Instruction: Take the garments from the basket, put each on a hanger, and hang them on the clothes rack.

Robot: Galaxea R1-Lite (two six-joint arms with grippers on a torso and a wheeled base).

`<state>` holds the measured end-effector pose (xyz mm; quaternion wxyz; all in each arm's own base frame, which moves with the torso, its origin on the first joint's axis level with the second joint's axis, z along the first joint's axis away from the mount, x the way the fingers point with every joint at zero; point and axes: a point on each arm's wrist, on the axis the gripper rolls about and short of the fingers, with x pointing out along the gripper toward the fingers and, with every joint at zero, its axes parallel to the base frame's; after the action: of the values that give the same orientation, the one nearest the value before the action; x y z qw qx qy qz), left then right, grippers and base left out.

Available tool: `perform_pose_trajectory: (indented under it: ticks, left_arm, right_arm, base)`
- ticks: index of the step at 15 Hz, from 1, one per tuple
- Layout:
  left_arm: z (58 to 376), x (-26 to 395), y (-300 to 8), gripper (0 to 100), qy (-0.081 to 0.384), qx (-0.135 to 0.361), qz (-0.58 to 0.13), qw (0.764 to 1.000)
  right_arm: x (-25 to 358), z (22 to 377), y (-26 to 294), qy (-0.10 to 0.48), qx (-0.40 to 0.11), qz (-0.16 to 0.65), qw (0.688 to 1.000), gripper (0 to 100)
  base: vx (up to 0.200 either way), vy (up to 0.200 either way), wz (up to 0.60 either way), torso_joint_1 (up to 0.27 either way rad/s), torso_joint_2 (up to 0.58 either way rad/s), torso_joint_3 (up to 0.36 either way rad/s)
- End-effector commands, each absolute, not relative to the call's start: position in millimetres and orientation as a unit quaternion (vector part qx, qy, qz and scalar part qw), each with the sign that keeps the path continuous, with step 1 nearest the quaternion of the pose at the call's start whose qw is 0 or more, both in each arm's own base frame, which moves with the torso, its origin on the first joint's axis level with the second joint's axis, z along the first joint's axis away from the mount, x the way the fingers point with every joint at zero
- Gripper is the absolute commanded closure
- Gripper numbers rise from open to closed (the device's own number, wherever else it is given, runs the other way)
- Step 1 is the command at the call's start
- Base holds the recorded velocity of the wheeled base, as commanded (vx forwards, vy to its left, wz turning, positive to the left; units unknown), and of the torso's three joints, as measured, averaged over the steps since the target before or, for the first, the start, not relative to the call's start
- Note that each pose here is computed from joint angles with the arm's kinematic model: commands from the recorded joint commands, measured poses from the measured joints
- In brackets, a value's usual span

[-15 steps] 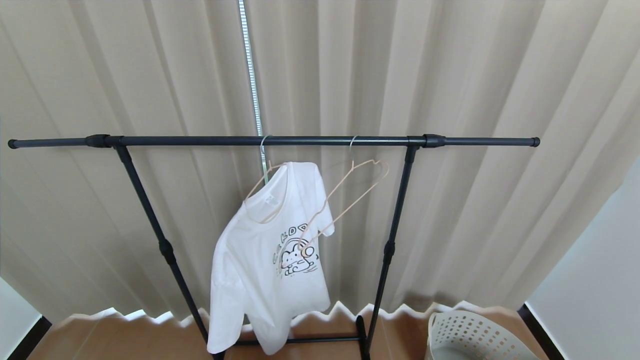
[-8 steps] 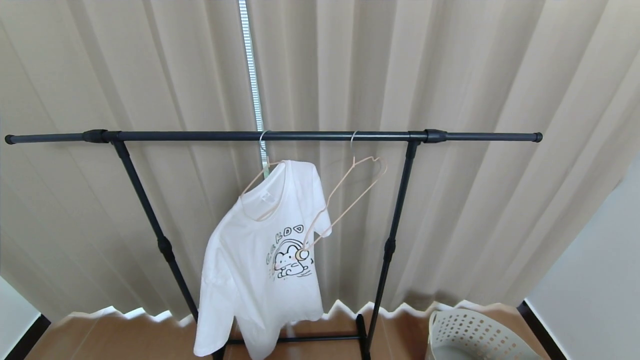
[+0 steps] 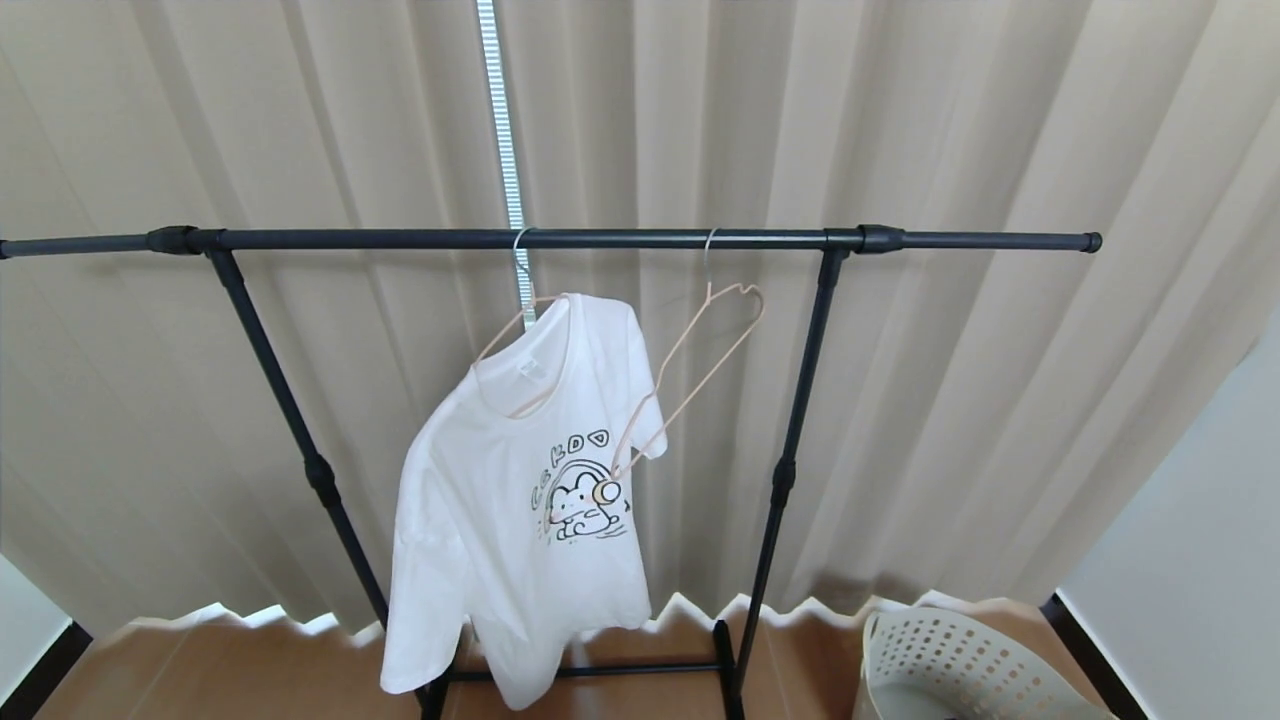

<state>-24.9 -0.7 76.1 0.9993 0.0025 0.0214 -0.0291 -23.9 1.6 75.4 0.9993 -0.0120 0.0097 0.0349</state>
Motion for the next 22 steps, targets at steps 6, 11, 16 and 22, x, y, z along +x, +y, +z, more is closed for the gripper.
perform_pose_trajectory:
  ticks: [6, 11, 16, 22]
  left_arm:
    - [76.1, -24.8, -0.7, 0, 0.022, 0.003, -0.029, 0.999]
    - [76.1, -24.8, -0.7, 0, 0.022, 0.003, -0.029, 0.999]
    - [76.1, -24.8, -0.7, 0, 0.022, 0.003, -0.029, 0.999]
    - [76.1, -24.8, -0.7, 0, 0.022, 0.003, -0.029, 0.999]
  right_arm:
    - [-23.8, 75.4, 1.6, 0.01, -0.013, 0.035, 0.999, 0]
    - [-23.8, 75.4, 1.6, 0.01, -0.013, 0.035, 0.999, 0]
    - [-23.8, 75.4, 1.6, 0.01, -0.013, 0.035, 0.999, 0]
    - [-23.8, 75.4, 1.6, 0.01, -0.013, 0.035, 0.999, 0]
  base:
    - [0.0, 0.0, 0.0, -0.158, 0.37, 0.212]
    - [0.0, 0.0, 0.0, -0.194, 0.47, 0.28]
    - [0.0, 0.0, 0.0, -0.209, 0.54, 0.33]
    - [0.0, 0.0, 0.0, -0.172, 0.51, 0.337]
